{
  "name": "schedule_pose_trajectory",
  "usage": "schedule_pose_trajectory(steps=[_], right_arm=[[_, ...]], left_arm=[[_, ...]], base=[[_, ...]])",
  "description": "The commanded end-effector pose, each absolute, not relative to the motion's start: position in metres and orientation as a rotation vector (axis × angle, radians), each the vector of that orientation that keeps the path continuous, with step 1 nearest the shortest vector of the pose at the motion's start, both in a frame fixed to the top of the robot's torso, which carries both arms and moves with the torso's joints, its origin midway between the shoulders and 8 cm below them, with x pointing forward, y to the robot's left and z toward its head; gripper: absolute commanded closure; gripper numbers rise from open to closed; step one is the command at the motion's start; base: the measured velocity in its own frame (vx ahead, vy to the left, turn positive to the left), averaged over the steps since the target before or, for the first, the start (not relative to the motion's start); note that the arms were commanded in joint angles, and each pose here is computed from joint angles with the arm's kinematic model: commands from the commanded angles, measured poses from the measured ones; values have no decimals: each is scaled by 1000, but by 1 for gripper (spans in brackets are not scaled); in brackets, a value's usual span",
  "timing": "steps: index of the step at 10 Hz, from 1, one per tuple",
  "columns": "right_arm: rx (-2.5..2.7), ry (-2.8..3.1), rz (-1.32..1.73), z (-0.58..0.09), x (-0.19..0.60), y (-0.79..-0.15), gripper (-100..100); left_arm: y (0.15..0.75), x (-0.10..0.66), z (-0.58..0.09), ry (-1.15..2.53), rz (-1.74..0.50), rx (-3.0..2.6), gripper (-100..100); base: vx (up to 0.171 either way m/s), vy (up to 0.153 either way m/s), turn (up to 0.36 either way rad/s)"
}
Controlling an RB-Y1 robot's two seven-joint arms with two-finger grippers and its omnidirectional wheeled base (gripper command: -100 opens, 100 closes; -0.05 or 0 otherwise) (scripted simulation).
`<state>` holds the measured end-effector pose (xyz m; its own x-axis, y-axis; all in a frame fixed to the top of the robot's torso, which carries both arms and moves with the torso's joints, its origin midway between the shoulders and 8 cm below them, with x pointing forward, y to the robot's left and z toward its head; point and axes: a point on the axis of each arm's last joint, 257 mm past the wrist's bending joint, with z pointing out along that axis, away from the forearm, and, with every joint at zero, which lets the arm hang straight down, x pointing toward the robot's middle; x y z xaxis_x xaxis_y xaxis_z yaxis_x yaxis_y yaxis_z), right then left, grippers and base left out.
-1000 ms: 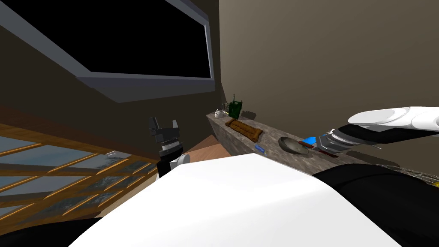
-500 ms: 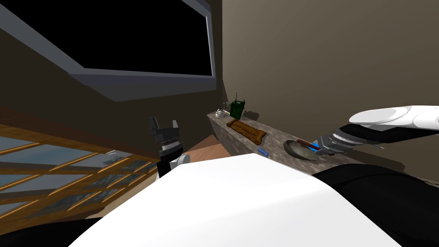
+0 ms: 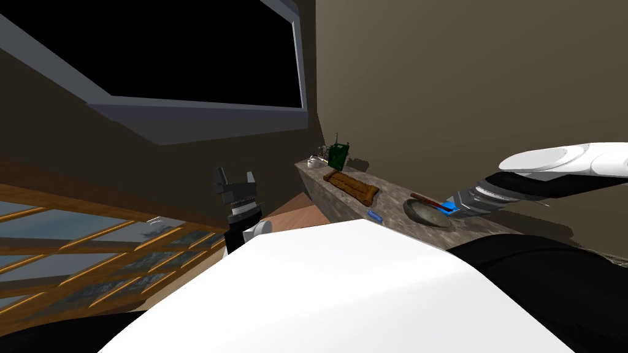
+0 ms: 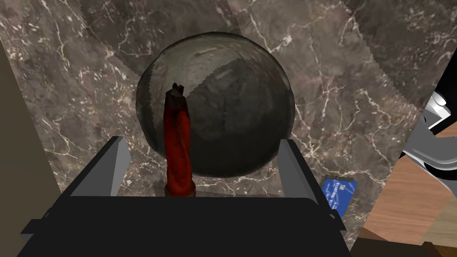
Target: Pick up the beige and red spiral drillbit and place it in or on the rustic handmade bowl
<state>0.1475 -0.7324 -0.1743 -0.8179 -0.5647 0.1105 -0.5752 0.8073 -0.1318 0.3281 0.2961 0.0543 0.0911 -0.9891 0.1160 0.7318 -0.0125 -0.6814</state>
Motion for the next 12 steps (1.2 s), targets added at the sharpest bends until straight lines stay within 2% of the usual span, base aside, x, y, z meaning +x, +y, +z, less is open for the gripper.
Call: schedule_pose_trajectory(steps=[1,6,7,12], right_arm=[[935,-2919,241,-163,158,-728,-100],[961,-2911,244,-143,176,-720,-100],[960,-2911,241,-142,176,-719,0],[960,-2911,241,-142,176,-719,0]], left_arm=[[296,328,54,470,-1444,-695,0],[296,328,54,470,-1444,-695,0],[296,328,54,470,-1444,-695,0],[296,328,54,470,-1444,-695,0]], base=[[-20,-19,-46],[-13,-17,-40],[0,0,0],[0,0,0]])
